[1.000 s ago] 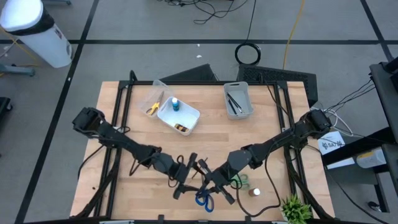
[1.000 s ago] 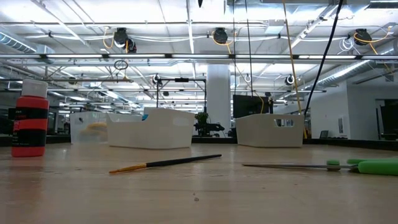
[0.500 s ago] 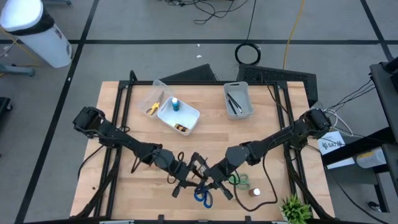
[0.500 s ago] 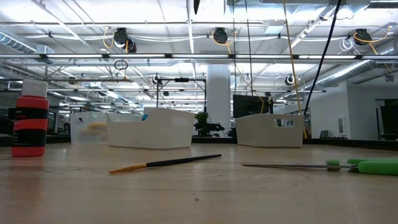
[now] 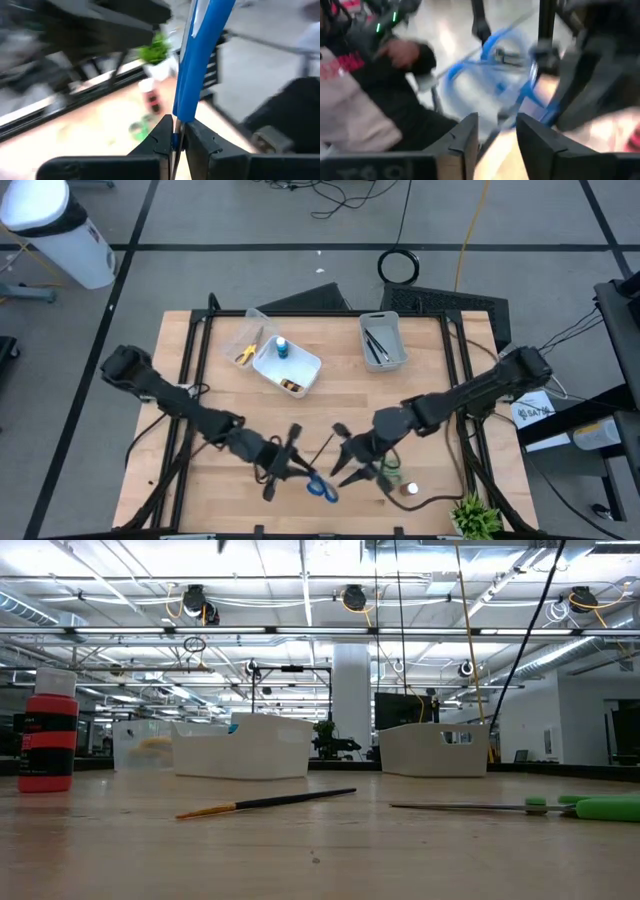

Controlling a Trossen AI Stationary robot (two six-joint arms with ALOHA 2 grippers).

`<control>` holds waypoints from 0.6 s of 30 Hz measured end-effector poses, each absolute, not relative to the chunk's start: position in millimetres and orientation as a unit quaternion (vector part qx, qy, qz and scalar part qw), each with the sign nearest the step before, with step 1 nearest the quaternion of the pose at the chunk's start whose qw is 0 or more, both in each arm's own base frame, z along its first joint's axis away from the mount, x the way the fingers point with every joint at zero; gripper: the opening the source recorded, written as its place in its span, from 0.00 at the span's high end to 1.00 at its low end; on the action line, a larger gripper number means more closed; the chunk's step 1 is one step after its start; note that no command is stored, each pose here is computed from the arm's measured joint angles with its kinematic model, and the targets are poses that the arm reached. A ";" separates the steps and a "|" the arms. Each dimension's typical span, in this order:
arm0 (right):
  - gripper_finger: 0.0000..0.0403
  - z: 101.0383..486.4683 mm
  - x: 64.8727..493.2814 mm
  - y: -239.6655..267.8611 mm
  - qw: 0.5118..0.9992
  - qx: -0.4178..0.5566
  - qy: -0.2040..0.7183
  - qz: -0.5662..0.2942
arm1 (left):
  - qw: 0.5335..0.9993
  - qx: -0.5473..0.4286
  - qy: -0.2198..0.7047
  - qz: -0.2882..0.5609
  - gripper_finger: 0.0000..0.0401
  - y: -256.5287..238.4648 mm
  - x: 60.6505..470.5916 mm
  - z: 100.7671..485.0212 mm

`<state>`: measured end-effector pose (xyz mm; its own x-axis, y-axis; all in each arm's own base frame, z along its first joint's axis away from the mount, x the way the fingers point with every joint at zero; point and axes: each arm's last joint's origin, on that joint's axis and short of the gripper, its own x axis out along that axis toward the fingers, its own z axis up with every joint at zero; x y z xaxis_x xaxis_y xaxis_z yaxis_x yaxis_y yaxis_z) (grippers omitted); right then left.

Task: Pick & Place Paint Supplies
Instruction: Put the blue scissors into the transparent bin

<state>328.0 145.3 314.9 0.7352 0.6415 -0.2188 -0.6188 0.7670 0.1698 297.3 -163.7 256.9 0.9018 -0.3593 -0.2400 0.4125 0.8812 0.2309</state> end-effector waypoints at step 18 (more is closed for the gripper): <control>0.67 278.5 249.1 100.3 0.986 0.024 -0.012 0.166 | 0.795 -0.087 0.311 0.513 0.93 25.0 182.3 284.8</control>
<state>249.1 100.3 278.5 0.9447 0.3265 0.0306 -0.3276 0.9439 0.0425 182.3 25.0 284.8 0.2797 0.7616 -0.5846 -0.8700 0.4586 0.1812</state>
